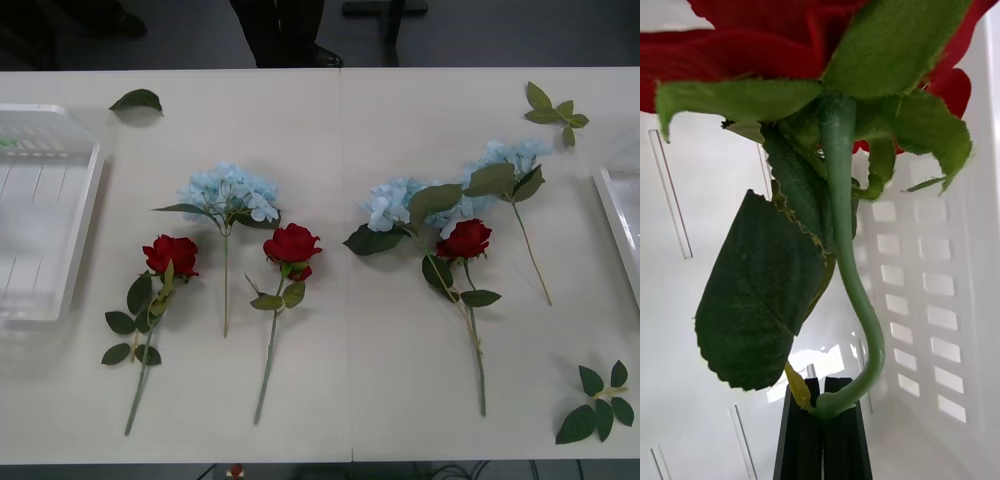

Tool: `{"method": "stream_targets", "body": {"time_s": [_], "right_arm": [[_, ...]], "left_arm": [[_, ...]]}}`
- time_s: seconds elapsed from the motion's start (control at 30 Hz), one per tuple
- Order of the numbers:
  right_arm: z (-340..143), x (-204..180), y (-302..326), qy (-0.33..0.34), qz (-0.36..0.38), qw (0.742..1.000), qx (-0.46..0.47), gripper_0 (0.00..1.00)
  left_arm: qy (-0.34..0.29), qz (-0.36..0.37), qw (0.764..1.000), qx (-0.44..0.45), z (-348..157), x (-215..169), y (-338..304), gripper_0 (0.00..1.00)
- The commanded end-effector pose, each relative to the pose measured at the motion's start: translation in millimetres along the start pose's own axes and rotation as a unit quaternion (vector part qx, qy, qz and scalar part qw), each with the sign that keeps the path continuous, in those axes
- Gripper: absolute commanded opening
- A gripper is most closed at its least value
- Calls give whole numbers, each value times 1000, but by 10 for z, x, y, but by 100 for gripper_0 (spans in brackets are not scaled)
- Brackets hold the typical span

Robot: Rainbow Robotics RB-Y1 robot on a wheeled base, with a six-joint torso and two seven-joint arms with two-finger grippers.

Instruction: Place the red flowers into the right box and the blue flowers into the left box. If a person shows an open palm, hand one flower to the person first, then continue sorting.

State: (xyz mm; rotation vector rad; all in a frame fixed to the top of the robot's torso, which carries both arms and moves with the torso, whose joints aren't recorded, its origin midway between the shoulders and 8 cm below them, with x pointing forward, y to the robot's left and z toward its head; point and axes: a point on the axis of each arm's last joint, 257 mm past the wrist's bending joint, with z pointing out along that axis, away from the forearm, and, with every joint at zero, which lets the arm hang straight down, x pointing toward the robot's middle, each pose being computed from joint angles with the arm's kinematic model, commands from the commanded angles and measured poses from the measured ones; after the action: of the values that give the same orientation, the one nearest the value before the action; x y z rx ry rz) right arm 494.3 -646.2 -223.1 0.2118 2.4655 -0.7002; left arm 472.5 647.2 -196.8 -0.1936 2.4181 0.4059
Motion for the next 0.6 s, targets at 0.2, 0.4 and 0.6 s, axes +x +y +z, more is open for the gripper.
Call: {"method": "stream_targets", "body": {"time_s": [0.2, 0.4, 0.6], "right_arm": [[-111, -244, -84, -26, -11, 1000, 0, 100], [-321, -391, 45, -31, -33, 999, -16, 100], [-774, -504, 495, -33, -91, 989, -114, 100]], "left_arm": [[-23, 14, 1000, 9, -120, -329, -101, 66], [-3, 12, 999, 38, -286, -438, -264, 87], [6, 25, 996, 83, -708, -784, -625, 93]]}}
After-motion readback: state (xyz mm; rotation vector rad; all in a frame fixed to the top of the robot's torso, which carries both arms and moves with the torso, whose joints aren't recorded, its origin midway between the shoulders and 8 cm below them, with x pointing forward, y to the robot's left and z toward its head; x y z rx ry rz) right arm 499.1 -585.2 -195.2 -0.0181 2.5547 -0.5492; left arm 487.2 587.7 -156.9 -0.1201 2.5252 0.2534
